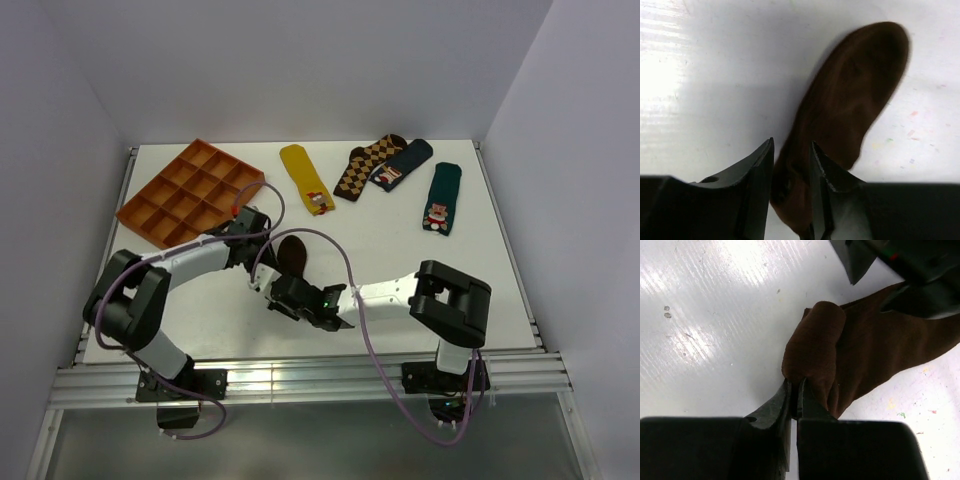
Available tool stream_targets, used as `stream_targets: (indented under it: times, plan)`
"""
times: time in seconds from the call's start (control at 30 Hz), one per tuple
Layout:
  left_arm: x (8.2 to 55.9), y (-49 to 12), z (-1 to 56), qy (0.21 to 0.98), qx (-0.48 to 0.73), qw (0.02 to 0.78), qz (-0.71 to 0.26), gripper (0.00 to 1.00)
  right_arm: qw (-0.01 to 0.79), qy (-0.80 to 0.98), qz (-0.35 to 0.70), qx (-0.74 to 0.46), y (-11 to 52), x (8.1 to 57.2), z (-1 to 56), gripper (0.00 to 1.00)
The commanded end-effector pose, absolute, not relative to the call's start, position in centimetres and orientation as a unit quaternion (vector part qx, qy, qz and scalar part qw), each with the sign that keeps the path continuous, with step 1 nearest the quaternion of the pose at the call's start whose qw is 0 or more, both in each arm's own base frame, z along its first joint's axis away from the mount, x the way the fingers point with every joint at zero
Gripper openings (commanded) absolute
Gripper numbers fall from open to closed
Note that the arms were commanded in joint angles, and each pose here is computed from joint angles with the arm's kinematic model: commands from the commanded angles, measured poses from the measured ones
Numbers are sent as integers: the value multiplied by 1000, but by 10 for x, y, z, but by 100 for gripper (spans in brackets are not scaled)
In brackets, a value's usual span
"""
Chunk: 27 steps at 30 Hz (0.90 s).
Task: Roll the socks
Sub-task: Roll the sock at the center of the board.
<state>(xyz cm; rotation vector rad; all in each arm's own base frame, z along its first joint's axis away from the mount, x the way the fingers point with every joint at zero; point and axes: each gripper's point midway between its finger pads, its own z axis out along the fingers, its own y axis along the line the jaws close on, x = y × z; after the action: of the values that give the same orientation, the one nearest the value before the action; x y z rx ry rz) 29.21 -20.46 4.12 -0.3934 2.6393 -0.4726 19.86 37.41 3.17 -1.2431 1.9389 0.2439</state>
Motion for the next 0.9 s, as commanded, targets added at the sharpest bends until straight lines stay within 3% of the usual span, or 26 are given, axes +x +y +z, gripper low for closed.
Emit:
stream_targets:
  times: [0.0,0.37,0.87]
  plan:
    - [309,-211,38,950,-123,231,-171,38,374,772,111,-502,365,189,29,0]
    - [311,-206,1,962,-100,216,-133,2,325,761,202,-524,373,174,42,0]
    - [302,-223,11,951,-10,276,-136,0,218,759,334,-516,369,182,69,0]
